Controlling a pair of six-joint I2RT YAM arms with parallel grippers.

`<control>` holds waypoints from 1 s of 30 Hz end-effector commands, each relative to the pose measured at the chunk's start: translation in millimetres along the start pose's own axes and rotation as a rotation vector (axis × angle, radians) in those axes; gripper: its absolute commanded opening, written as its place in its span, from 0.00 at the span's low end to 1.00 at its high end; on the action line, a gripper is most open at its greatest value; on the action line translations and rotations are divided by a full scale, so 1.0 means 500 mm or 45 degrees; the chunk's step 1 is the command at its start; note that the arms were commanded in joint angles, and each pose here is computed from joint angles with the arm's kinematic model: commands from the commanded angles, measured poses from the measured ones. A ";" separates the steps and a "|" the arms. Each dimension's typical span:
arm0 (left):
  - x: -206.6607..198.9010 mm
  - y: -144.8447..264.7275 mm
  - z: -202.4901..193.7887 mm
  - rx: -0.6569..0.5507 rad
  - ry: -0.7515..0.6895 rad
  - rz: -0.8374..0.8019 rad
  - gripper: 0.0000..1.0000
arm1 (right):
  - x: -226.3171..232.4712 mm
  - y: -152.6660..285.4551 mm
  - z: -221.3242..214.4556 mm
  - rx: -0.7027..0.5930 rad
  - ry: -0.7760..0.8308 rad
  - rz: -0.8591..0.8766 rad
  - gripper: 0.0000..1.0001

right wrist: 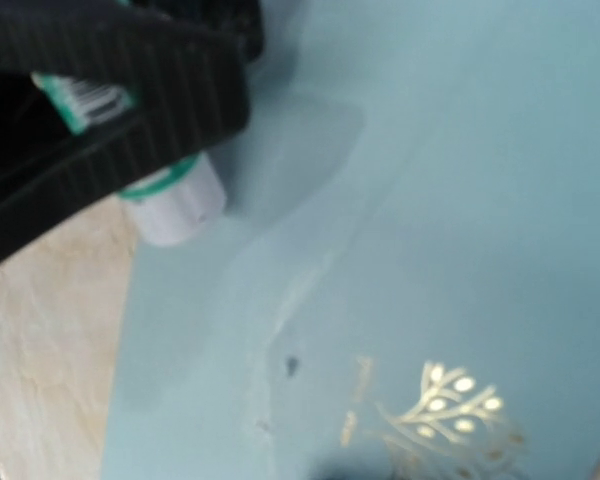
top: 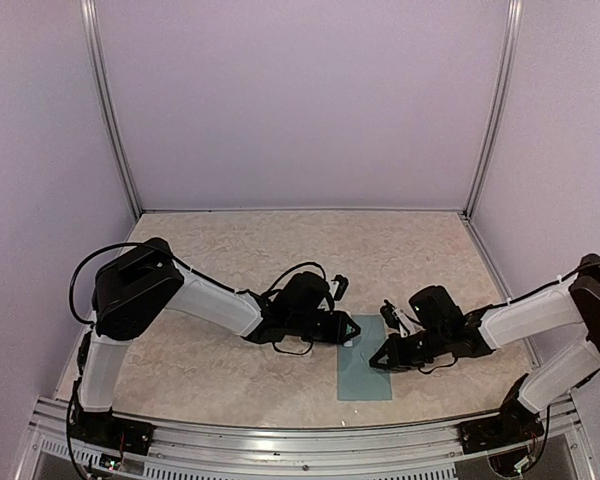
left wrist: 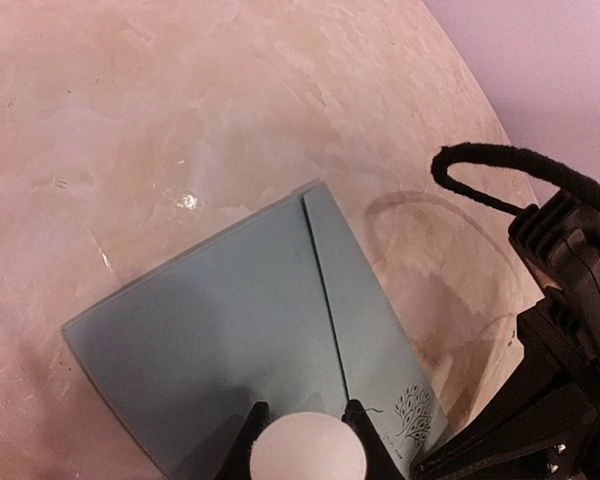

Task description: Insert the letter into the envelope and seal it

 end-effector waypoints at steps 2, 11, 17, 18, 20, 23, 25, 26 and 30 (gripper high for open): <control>0.061 -0.014 -0.071 0.159 0.021 0.164 0.00 | -0.023 -0.020 -0.011 0.037 -0.030 -0.113 0.00; 0.060 -0.009 -0.074 0.166 0.022 0.167 0.00 | -0.025 -0.046 0.011 0.006 -0.019 -0.177 0.00; 0.058 -0.007 -0.074 0.167 0.021 0.166 0.00 | -0.029 -0.058 0.024 -0.021 -0.031 -0.222 0.00; 0.058 -0.007 -0.074 0.167 0.021 0.166 0.00 | -0.031 -0.059 0.025 -0.028 -0.037 -0.227 0.00; 0.058 -0.006 -0.075 0.168 0.021 0.166 0.00 | -0.033 -0.060 0.028 -0.040 -0.048 -0.230 0.00; 0.057 -0.002 -0.073 0.162 0.020 0.164 0.00 | -0.028 -0.061 0.036 -0.052 -0.051 -0.195 0.00; 0.056 0.000 -0.073 0.159 0.020 0.167 0.00 | -0.013 -0.061 0.042 -0.052 -0.020 -0.141 0.00; 0.056 0.001 -0.072 0.157 0.019 0.168 0.00 | -0.001 -0.057 0.044 -0.051 0.005 -0.090 0.00; 0.055 0.006 -0.064 0.138 0.022 0.171 0.00 | 0.048 -0.016 0.042 -0.090 0.118 0.078 0.00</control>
Point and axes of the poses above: each gripper's point midway between its finger pads, its own y axis back along the fingers, its own x axis along the line the jaws close on, z = x × y, the point moved 9 cm from there along y, back along the fingers, and after that the axes turned 8 degrees about -y, right-handed, at the moved point
